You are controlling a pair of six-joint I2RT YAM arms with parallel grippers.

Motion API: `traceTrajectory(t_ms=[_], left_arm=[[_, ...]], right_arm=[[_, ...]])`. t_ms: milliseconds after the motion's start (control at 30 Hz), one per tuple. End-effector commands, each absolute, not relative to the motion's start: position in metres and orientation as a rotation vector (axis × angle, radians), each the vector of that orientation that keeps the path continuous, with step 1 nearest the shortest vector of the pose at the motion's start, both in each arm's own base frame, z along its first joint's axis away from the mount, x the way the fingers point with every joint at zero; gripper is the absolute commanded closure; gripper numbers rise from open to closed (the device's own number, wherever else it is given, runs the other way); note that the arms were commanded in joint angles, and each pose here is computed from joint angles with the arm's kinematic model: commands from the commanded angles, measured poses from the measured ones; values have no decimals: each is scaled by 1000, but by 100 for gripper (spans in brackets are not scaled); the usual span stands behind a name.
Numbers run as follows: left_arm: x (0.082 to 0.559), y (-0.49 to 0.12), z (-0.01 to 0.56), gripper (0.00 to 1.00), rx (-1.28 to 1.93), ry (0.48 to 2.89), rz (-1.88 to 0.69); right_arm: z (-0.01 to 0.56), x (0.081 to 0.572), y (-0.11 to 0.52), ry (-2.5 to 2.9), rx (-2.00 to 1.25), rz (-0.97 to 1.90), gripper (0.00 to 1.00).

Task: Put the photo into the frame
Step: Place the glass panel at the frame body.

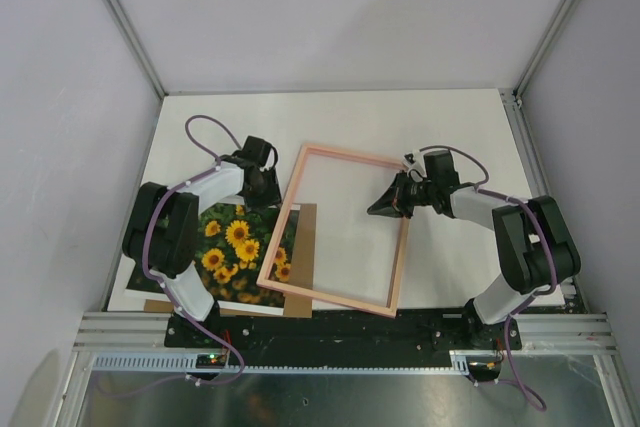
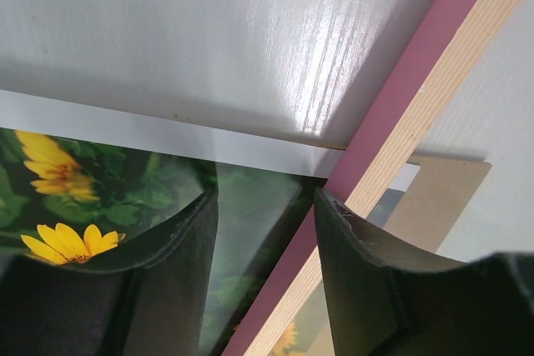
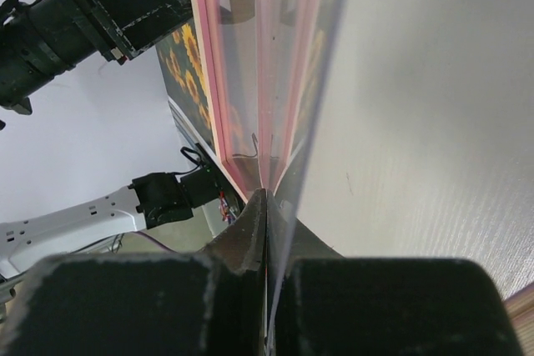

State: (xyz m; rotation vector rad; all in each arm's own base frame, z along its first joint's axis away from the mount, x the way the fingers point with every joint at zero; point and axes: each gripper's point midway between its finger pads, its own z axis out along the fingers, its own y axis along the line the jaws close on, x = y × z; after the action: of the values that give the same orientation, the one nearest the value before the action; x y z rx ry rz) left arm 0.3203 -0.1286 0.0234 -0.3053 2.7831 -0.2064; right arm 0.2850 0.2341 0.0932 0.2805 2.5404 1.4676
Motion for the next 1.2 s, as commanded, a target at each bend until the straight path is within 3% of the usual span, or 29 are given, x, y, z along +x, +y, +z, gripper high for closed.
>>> traceTrajectory(t_ms=[0, 600, 933, 1167], left_arm=[[334, -150, 50, 44, -243, 2719, -338], [339, -173, 66, 38, 24, 2708, -408], [346, -149, 51, 42, 6, 2729, -176], [345, -146, 42, 45, 7, 2755, -146]], right_arm=[[102, 293, 241, 2499, 204, 1493, 100], [96, 298, 243, 2493, 205, 1503, 100], [95, 298, 242, 2492, 205, 1512, 100], [93, 299, 242, 2493, 208, 1513, 100]])
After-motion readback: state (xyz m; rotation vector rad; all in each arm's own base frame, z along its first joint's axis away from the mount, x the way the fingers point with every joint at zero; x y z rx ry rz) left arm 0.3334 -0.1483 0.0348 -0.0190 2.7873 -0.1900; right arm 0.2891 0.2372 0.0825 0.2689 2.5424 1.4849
